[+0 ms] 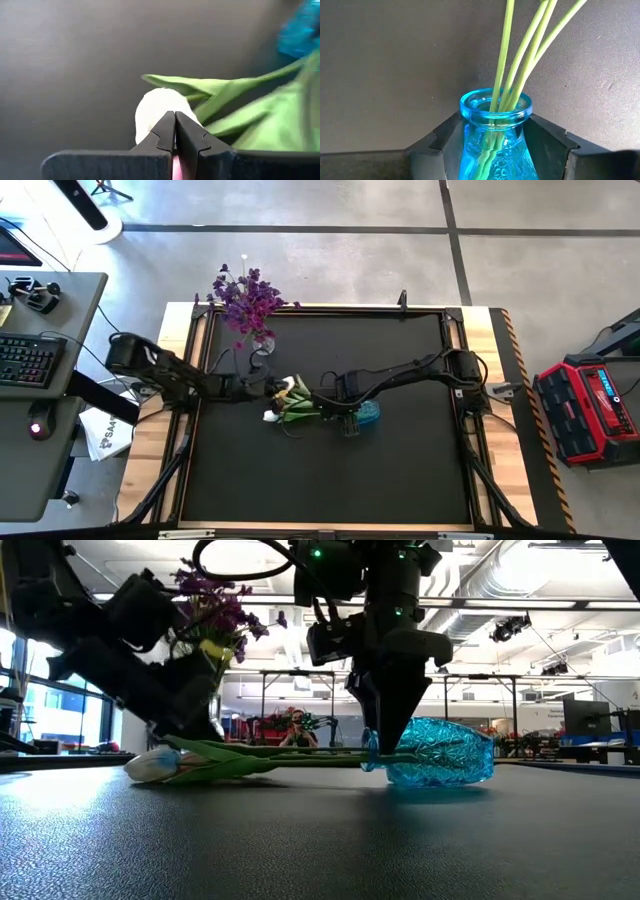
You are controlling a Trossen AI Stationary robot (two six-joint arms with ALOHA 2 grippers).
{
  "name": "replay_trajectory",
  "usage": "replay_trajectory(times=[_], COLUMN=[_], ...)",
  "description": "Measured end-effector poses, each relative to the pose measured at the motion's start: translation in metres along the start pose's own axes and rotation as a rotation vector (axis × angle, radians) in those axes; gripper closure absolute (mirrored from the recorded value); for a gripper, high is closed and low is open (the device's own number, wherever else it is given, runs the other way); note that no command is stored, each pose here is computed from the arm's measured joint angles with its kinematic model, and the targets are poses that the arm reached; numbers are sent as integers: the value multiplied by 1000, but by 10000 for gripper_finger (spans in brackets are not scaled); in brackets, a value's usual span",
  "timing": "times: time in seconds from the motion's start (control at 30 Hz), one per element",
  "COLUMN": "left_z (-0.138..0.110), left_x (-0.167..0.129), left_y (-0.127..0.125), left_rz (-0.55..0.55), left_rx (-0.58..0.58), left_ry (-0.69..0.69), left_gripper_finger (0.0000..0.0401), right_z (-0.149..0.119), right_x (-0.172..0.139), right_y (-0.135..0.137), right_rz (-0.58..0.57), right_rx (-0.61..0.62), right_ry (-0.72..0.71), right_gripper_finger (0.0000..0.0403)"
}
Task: Sort flowers into vase by color
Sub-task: Move the transparent blue vase to the top right of the table
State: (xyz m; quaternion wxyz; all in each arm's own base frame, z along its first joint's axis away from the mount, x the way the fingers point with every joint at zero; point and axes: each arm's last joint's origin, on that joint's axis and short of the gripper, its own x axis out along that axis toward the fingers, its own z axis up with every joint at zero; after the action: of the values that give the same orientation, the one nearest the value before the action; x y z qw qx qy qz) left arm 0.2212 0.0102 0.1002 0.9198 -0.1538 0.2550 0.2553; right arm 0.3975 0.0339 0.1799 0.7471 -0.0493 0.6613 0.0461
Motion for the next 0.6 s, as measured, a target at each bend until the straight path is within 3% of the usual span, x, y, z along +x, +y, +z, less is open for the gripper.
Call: replay_trajectory(times=[0.3, 0.47, 0.6], left_z=[12, 11, 6], left_x=[-30, -58, -80], left_y=[-5, -22, -36], left_rz=[-77, -204, -157], left_rx=[3, 26, 67], left_ry=[27, 70, 180], left_gripper_finger=[401, 401, 401], right_z=[0, 0, 1], right_x=[0, 0, 0], right_y=[0, 0, 0], right_rz=[0, -1, -1], right_rx=[1, 1, 1], right_ry=[0, -2, -13], right_gripper_finger=[224, 224, 224])
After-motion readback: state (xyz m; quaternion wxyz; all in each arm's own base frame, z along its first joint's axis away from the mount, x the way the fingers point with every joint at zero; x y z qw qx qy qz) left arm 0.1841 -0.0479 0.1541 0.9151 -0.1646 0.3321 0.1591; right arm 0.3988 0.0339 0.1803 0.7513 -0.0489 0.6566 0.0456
